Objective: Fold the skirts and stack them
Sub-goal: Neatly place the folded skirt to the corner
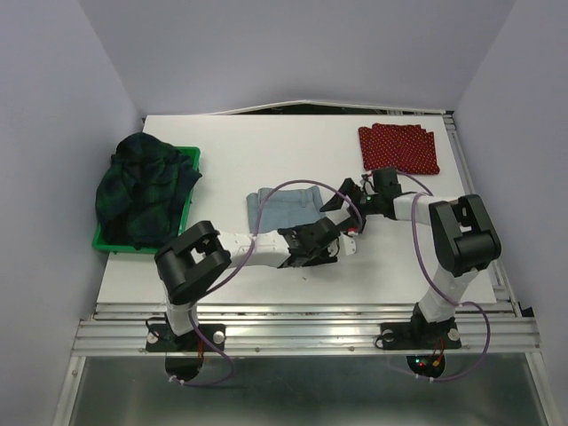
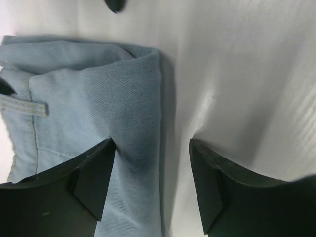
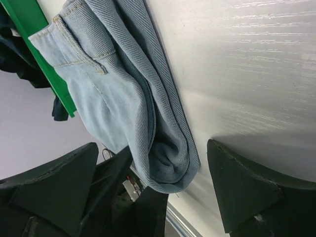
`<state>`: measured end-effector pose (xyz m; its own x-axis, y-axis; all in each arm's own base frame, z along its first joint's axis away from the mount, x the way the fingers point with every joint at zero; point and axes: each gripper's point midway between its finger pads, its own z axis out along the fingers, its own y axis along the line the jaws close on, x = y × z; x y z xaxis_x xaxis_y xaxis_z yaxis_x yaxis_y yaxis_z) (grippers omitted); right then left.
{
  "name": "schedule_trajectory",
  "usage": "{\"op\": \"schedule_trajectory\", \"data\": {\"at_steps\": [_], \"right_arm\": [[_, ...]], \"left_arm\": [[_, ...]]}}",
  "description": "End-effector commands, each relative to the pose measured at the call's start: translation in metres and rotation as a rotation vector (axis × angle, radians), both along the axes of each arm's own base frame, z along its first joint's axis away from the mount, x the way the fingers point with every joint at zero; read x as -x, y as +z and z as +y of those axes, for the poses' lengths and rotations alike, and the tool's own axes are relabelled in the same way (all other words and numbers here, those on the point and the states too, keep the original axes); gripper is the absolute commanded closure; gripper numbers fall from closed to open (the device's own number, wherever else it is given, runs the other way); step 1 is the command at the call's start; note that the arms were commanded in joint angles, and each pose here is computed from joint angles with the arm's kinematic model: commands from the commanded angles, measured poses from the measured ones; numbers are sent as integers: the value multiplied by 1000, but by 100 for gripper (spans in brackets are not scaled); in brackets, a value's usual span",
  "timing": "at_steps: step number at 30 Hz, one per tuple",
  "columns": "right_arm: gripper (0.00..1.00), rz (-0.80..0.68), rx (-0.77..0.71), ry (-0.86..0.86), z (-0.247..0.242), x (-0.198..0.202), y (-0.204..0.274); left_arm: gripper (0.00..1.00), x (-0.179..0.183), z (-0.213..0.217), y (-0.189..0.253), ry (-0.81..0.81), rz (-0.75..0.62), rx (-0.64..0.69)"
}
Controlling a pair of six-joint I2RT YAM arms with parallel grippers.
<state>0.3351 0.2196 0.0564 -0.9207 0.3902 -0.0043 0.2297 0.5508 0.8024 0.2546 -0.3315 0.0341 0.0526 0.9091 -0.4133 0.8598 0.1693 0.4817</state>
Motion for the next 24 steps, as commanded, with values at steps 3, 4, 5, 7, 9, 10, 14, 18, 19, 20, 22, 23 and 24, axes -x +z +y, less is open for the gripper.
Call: {"op": "schedule_trajectory", "data": {"at_steps": [3,4,5,7,9,10,14,18,19,20,22,23,24], "right_arm": [[2,38,13,-18,-4,7,-19],[2,42,12,-20,-4,7,-20],[1,50,14,-22,-5,10,-22],[0,81,6,-37,-4,13,-26],[0,90,-11,-44,-3,13,-27],[0,104,-28,-51,-1,15,-29],[0,149,-53,-69,1,14,-35],[0,182,-145,-116,8,12,-31],[0,171,-163,-122,10,8,-28],[0,172,-178,-128,10,9,-28],[0,163,-215,-140,16,9,-23],[0,162,-224,-140,21,11,-22],[0,174,-234,-171,21,8,-21]], "left_arm": [[47,-7,0,-8,43,-16,60],[51,-7,-1,-6,47,2,81],[56,-6,-3,-6,50,24,102],[62,-9,-3,1,57,74,163],[71,-8,-6,6,58,130,224],[73,-16,-1,12,78,135,248],[92,-18,-2,26,64,172,329],[100,-20,-2,36,55,168,372],[100,-19,-2,36,49,172,371],[100,-19,-2,35,46,175,369],[100,-19,-2,36,48,174,370],[100,-19,-2,35,48,177,372],[100,-21,-2,38,50,171,384]]}}
